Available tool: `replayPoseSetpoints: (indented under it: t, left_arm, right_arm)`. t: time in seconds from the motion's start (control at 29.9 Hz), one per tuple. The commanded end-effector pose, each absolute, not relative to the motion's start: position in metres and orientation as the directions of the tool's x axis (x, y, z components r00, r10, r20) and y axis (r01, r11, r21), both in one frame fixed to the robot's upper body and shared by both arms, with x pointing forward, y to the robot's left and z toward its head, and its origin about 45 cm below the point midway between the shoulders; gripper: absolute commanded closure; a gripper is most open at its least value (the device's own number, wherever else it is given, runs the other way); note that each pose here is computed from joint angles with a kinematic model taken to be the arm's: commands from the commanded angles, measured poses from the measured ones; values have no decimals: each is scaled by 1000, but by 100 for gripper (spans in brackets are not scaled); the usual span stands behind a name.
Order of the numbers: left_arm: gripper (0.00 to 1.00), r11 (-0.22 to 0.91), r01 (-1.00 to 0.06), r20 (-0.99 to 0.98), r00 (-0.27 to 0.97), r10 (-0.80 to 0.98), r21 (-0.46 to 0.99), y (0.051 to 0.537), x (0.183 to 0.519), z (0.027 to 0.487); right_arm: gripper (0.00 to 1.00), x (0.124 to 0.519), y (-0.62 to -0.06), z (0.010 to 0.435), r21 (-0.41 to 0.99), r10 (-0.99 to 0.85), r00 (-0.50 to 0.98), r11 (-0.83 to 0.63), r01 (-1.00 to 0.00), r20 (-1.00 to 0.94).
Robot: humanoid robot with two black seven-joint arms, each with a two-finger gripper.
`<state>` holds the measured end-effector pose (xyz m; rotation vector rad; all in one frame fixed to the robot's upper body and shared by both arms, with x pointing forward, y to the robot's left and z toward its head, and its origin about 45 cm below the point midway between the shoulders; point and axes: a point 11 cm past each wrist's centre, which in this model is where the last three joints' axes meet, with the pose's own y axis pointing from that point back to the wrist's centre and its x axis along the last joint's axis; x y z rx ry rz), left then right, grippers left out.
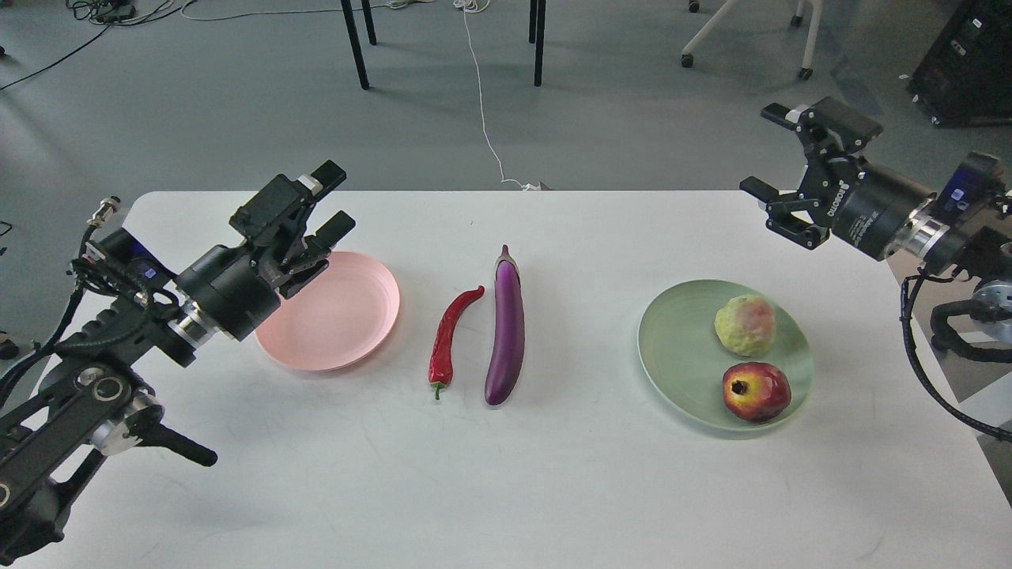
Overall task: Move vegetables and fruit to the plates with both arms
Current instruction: 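Reach the left hand to the red chili pepper and grasp it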
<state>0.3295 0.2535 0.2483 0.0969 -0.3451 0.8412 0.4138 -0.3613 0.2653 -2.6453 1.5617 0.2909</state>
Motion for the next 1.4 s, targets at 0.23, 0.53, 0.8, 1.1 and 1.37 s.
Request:
replayPoseSetpoints:
  t: [0.23, 0.53, 0.8, 1.1, 1.37]
  left_arm:
    - [2, 819, -483, 840, 543, 1, 311, 169, 364, 250]
    - [2, 678, -437, 779, 528, -339, 591, 146, 390, 204]
    - [8, 599, -478, 756, 523, -395, 643, 136, 407, 172]
    - [20, 521, -458, 691, 532, -489, 721, 146, 403, 139]
    - [24, 490, -464, 674, 540, -505, 738, 158, 402, 129]
  right_arm:
    - [1, 387, -443, 201, 113, -936, 194, -235, -965, -294]
    - [1, 384, -452, 204, 114, -941, 182, -221, -968, -285]
    - [1, 383, -454, 205, 116, -943, 178, -218, -969, -280]
    - [1, 382, -458, 206, 118, -946, 173, -212, -970, -272]
    - [1, 381, -458, 206, 119, -947, 173, -211, -970, -273]
